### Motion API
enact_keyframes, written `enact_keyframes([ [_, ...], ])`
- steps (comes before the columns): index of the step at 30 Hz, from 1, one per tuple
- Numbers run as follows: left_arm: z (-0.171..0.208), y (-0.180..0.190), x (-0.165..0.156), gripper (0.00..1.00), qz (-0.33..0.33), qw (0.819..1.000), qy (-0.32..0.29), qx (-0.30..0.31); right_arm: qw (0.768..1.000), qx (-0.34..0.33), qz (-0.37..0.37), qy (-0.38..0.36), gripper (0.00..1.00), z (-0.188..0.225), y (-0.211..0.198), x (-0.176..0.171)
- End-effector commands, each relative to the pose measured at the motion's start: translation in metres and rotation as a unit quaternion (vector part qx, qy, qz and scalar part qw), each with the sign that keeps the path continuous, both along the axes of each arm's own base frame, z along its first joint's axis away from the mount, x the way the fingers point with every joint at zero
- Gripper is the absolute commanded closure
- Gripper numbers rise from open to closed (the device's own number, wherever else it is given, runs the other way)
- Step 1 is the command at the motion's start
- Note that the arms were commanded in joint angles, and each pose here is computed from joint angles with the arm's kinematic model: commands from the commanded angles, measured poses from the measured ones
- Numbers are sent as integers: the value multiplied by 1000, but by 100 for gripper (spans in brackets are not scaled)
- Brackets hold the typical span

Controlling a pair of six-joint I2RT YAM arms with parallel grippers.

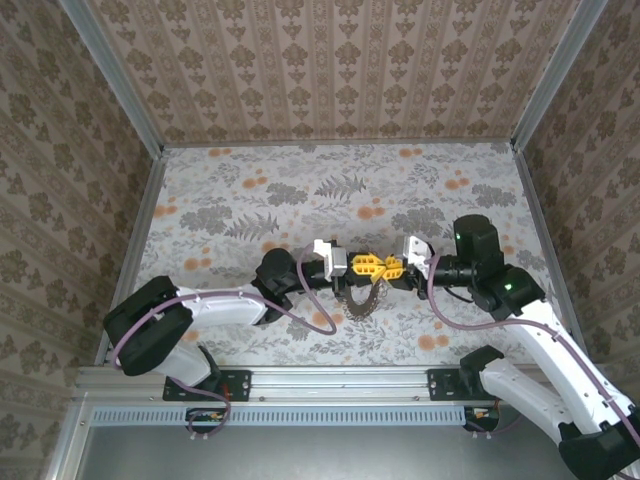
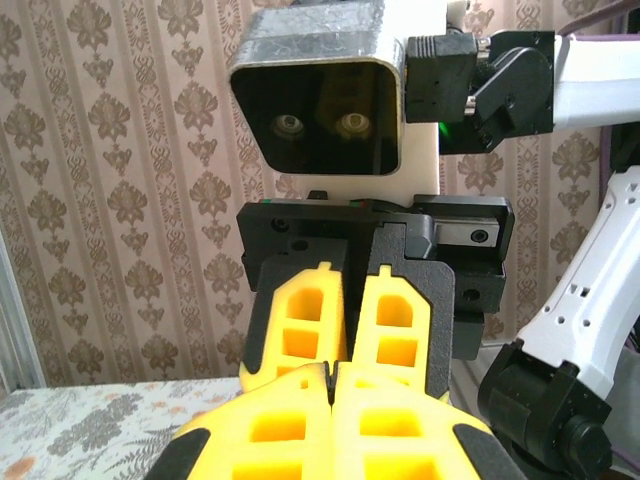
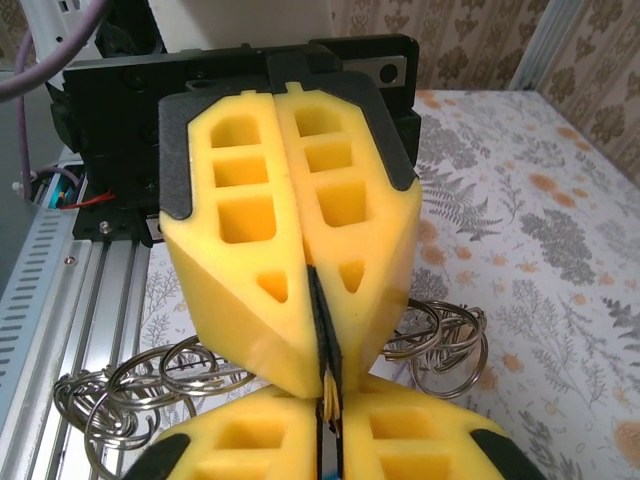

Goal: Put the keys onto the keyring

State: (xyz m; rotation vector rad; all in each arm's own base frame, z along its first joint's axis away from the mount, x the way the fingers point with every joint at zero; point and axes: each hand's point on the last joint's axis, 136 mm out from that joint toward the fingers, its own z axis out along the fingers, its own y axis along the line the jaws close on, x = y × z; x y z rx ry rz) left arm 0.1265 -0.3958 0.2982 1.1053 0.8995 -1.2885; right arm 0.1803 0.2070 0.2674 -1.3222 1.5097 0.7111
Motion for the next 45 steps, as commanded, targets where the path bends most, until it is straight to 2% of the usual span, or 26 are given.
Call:
enact_keyframes([
  [1,13,1,-5,100,1,1000,-9,-17,997,42,57,-38,89,28,7,-23],
  [4,11,3,-4,100,4,1000,-7,-16,996,56,54,-40,92,32,8,-24],
  [6,9,4,-4,100,5,1000,-4,-12,996,61,58,-36,100,34,9,-25],
  [21,-15,20,5,100,42,999,6,34,998,19,62,7,100,26,6,-28],
  [24,-22,25,10,95,55,997,10,46,998,14,59,9,100,26,5,-27],
  [29,-34,29,12,94,60,994,11,91,998,12,62,20,100,26,6,-26],
  [33,-33,30,11,92,61,993,3,99,997,14,67,25,100,25,7,-26],
  [35,-33,29,9,99,53,993,-2,103,997,13,68,27,100,25,8,-26],
  [39,-31,29,8,100,48,994,-7,100,998,2,55,32,100,17,6,-20],
  [41,-26,30,10,100,57,995,-8,85,998,-12,41,42,85,8,4,-17],
  [42,-23,31,10,100,57,995,-8,80,998,-26,35,43,81,2,1,-16],
  [45,-17,30,9,100,51,996,-12,72,998,-47,23,31,77,-3,-5,-14],
])
